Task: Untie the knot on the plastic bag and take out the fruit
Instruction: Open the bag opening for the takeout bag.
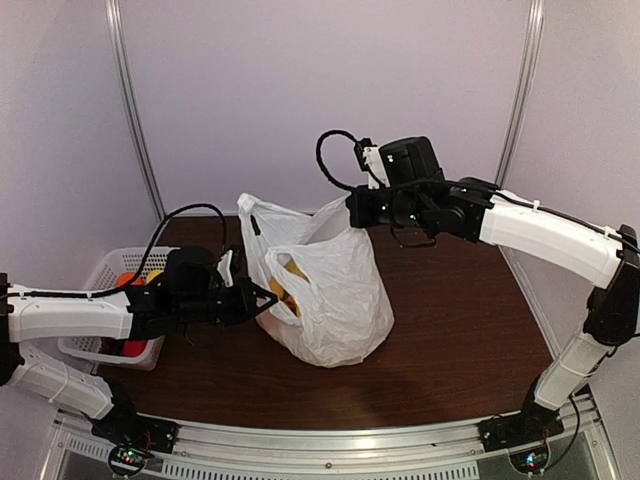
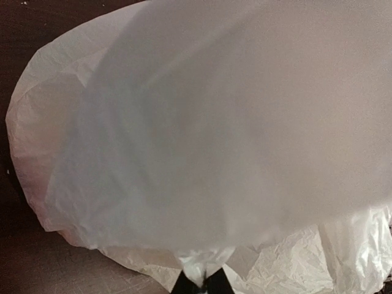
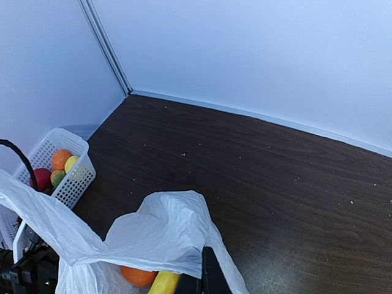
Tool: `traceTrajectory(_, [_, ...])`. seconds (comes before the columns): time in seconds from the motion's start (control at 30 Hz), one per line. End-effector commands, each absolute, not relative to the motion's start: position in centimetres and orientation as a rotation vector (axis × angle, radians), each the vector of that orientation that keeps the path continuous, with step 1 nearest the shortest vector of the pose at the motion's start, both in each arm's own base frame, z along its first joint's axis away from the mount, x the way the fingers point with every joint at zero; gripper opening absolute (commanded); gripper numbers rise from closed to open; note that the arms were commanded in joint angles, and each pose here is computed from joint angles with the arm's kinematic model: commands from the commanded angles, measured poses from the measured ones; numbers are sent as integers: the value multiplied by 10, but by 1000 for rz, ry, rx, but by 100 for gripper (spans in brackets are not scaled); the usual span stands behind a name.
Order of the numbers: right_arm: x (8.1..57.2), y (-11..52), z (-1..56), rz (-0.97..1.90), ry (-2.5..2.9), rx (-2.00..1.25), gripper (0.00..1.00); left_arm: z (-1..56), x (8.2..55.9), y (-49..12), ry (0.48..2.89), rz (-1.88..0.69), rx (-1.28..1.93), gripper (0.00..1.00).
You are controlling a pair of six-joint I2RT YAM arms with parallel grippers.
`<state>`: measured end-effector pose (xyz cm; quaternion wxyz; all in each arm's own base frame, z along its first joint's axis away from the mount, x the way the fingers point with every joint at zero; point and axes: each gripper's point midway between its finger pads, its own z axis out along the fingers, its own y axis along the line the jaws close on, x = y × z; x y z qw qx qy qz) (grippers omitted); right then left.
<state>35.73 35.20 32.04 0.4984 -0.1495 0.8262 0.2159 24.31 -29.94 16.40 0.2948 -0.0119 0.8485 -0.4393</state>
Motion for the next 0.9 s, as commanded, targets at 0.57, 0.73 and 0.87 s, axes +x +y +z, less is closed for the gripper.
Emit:
traceTrajectory(0.57, [429,260,427,448,1825,-93,0,214,272,-280,2085,-1023,94,0])
traceTrajectory(0.73, [436,283,396,520,1866,-158,0,187,264,-284,2102,-993,212,0])
traceTrajectory(0.87, [435,305,376,614,1889,-223,0,172,258,-290,2135,-919,326,0])
